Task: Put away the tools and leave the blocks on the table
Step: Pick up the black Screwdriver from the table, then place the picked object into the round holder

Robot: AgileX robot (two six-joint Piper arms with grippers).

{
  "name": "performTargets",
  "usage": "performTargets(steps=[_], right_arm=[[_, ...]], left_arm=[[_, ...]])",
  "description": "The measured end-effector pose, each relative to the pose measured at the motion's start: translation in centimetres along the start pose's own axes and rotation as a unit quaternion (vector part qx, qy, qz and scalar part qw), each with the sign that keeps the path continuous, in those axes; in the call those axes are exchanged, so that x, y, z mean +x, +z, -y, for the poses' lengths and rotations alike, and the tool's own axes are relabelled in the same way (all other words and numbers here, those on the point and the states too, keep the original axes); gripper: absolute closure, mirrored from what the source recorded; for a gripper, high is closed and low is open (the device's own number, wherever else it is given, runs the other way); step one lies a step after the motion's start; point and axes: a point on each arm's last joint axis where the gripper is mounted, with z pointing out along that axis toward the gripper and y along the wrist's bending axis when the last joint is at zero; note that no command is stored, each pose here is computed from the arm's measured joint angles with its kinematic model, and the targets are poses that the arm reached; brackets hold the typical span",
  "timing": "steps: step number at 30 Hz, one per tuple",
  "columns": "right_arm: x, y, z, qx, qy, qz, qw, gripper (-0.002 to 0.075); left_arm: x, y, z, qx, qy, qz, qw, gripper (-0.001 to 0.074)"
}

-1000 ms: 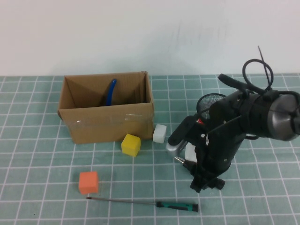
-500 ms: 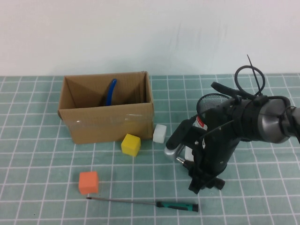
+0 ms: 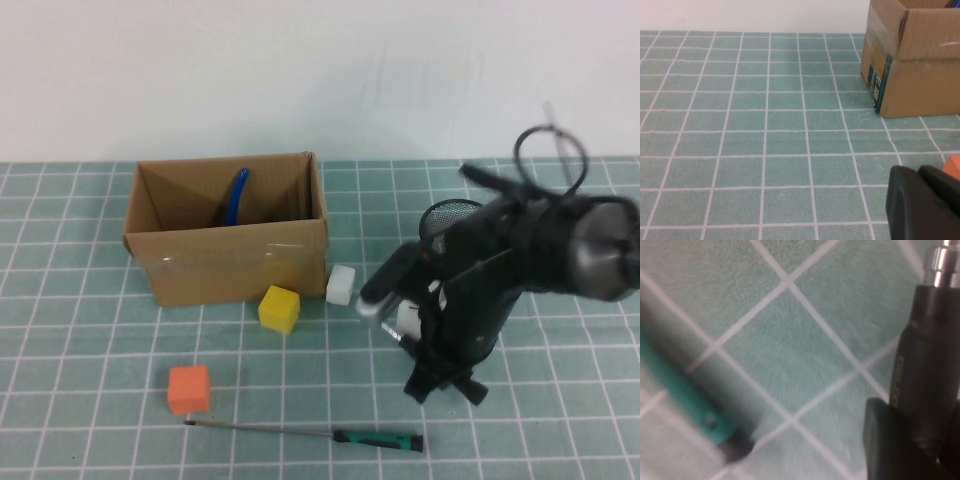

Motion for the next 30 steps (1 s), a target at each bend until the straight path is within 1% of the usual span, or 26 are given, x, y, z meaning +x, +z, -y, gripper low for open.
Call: performTargets(steps=[3, 5, 6, 8, 11, 13, 15, 19, 21, 23, 25, 28, 30], right_arm=[[0.7, -4.2, -0.3, 0.007, 0.041, 0.052, 0.998, 0.0732], [1.6, -6.9, -0.3, 0.015, 0.064, 0.113, 0.991, 0.0732], [2.0, -7.8, -0.3, 0.019, 0.074, 0.145, 0.987, 0.0732], [3.0, -9.8, -0.3, 0.030, 0.094, 0.235, 0.967, 0.0732], [4.0, -11.6, 0.3, 0.038, 0.120, 0.368, 0.921, 0.0731], [4.8, -12.0, 0.9, 0.045, 0.137, 0.427, 0.893, 0.0731], [5.1, -11.8, 1.7, 0.054, 0.150, 0.480, 0.863, 0.0729], [5.3, -10.4, 2.9, 0.087, 0.178, 0.581, 0.789, 0.0729], [5.3, -9.5, 3.2, 0.103, 0.184, 0.613, 0.762, 0.0729], [5.1, -8.1, 3.2, 0.105, 0.183, 0.624, 0.752, 0.0729], [4.5, -6.6, 3.2, 0.101, 0.176, 0.620, 0.758, 0.0729], [4.1, -4.3, 3.4, 0.101, 0.184, 0.608, 0.765, 0.0729], [3.8, -3.2, 3.5, 0.104, 0.182, 0.610, 0.764, 0.0729]], left_arm=[[0.0, 0.0, 0.0, 0.000, 0.000, 0.000, 1.000, 0.0738], [0.0, 0.0, 0.0, 0.000, 0.000, 0.000, 1.000, 0.0738], [0.0, 0.0, 0.0, 0.000, 0.000, 0.000, 1.000, 0.0738], [0.0, 0.0, 0.0, 0.000, 0.000, 0.000, 1.000, 0.0738], [0.0, 0.0, 0.0, 0.000, 0.000, 0.000, 1.000, 0.0738], [0.0, 0.0, 0.0, 0.000, 0.000, 0.000, 1.000, 0.0738], [0.0, 0.0, 0.0, 0.000, 0.000, 0.000, 1.000, 0.0738], [0.0, 0.0, 0.0, 0.000, 0.000, 0.000, 1.000, 0.0738], [0.0, 0.0, 0.0, 0.000, 0.000, 0.000, 1.000, 0.0738], [0.0, 0.0, 0.0, 0.000, 0.000, 0.000, 1.000, 0.0738], [0.0, 0.0, 0.0, 0.000, 0.000, 0.000, 1.000, 0.0738], [0.0, 0.0, 0.0, 0.000, 0.000, 0.000, 1.000, 0.0738], [0.0, 0.0, 0.0, 0.000, 0.000, 0.000, 1.000, 0.0738]])
